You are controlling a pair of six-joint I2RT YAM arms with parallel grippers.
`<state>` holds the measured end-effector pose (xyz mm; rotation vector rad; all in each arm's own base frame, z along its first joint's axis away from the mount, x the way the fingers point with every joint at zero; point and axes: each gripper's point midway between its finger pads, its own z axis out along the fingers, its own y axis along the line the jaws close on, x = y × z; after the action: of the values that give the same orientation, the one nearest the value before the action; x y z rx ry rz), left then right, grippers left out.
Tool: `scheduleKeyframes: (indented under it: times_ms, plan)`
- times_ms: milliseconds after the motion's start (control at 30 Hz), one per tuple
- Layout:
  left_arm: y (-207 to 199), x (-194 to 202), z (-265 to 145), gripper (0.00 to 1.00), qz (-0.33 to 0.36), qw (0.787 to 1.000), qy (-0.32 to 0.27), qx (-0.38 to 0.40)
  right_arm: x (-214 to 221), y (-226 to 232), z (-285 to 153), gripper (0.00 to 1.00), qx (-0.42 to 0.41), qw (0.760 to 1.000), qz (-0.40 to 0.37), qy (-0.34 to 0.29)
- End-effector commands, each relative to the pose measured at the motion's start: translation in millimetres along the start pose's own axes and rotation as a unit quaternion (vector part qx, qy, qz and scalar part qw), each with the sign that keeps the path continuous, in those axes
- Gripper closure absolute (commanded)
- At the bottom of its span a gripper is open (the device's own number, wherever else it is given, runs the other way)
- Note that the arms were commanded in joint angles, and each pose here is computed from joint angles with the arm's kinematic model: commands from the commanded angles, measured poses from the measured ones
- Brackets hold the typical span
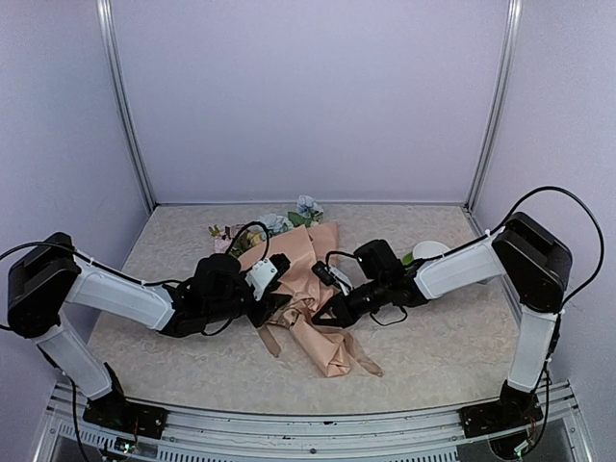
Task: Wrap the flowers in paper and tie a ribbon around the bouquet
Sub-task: Cross the half-tied ribbon over the folded bouquet.
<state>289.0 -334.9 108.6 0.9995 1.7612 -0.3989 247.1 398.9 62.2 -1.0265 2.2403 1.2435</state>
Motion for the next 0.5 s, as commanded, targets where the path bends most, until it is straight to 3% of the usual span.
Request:
scheduleKeyframes:
  times_ms: [0, 133, 267, 467]
  plan:
    - [-10.2, 4.2, 2.2, 0.59, -0.006, 0.999, 0.018, 0.041, -10.2, 10.9, 1.4, 0.98, -0.016, 1.000, -0.009, -0.008]
    - [-18.1, 3.0, 3.6, 0.56, -0.004, 0.998, 0.015, 0.067, -15.0, 15.0, -4.2, 0.90, -0.013, 1.000, -0.017, -0.013]
    - [-15.7, 3.1, 8.9, 0.59, -0.003, 0.998, 0.022, 0.061, -25.7, 25.7, -12.6, 0.85, -0.020, 0.998, -0.052, -0.023]
    - [7.8, -13.8, -3.4, 0.61, -0.017, 1.000, -0.005, 0.006, -38.8, 27.0, -21.6, 0.79, -0.010, 0.996, -0.082, -0.030]
